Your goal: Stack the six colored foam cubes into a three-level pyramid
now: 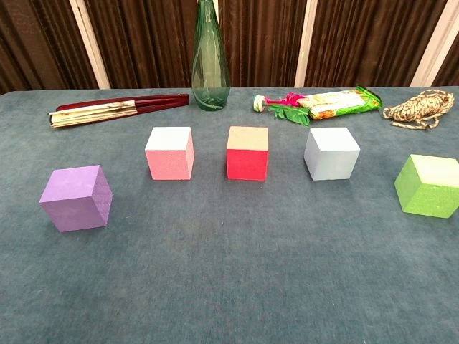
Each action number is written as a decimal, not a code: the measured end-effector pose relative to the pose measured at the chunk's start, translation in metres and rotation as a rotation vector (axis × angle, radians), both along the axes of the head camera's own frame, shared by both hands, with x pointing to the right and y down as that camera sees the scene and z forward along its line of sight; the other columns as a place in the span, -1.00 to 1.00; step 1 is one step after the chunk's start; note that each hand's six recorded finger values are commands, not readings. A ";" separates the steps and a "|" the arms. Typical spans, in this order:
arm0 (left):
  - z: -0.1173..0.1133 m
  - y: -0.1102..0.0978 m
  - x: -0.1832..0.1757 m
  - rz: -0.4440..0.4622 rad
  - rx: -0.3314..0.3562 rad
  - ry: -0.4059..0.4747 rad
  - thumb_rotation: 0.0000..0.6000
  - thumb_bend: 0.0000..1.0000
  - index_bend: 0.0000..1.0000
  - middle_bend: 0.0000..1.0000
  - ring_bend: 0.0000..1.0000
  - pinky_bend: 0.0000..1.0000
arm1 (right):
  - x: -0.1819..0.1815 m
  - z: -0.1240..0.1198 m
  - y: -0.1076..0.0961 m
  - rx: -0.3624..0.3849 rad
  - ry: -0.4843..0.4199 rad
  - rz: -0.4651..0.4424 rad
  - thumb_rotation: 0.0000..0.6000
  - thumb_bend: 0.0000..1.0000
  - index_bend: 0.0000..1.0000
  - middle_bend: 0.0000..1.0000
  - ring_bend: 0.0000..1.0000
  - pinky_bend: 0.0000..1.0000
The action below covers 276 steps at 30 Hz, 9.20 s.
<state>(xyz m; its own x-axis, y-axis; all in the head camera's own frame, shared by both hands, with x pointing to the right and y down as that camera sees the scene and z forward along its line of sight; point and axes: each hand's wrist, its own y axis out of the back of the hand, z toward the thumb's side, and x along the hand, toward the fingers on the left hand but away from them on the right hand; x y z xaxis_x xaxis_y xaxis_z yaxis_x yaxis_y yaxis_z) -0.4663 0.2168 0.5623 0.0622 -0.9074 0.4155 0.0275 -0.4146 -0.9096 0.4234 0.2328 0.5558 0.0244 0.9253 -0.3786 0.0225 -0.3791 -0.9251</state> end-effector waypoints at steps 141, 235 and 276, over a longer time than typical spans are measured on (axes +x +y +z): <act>0.141 -0.184 0.348 0.170 -0.307 0.097 1.00 -0.43 -0.96 -0.29 -0.90 -0.80 | 0.020 0.019 -0.015 -0.148 -0.203 0.248 1.00 -0.38 -1.00 -1.00 -1.00 -1.00; 0.024 -0.122 0.174 0.051 -0.013 0.182 1.00 -0.87 -1.00 -0.98 -1.00 -0.91 | 0.017 0.019 -0.012 -0.130 -0.127 0.209 1.00 -0.38 -1.00 -1.00 -1.00 -1.00; -0.018 -0.085 0.095 -0.056 0.041 0.226 1.00 -0.87 -1.00 -1.00 -1.00 -0.92 | -0.223 0.114 -0.163 -0.354 -0.170 -0.200 1.00 -0.38 -1.00 -1.00 -1.00 -1.00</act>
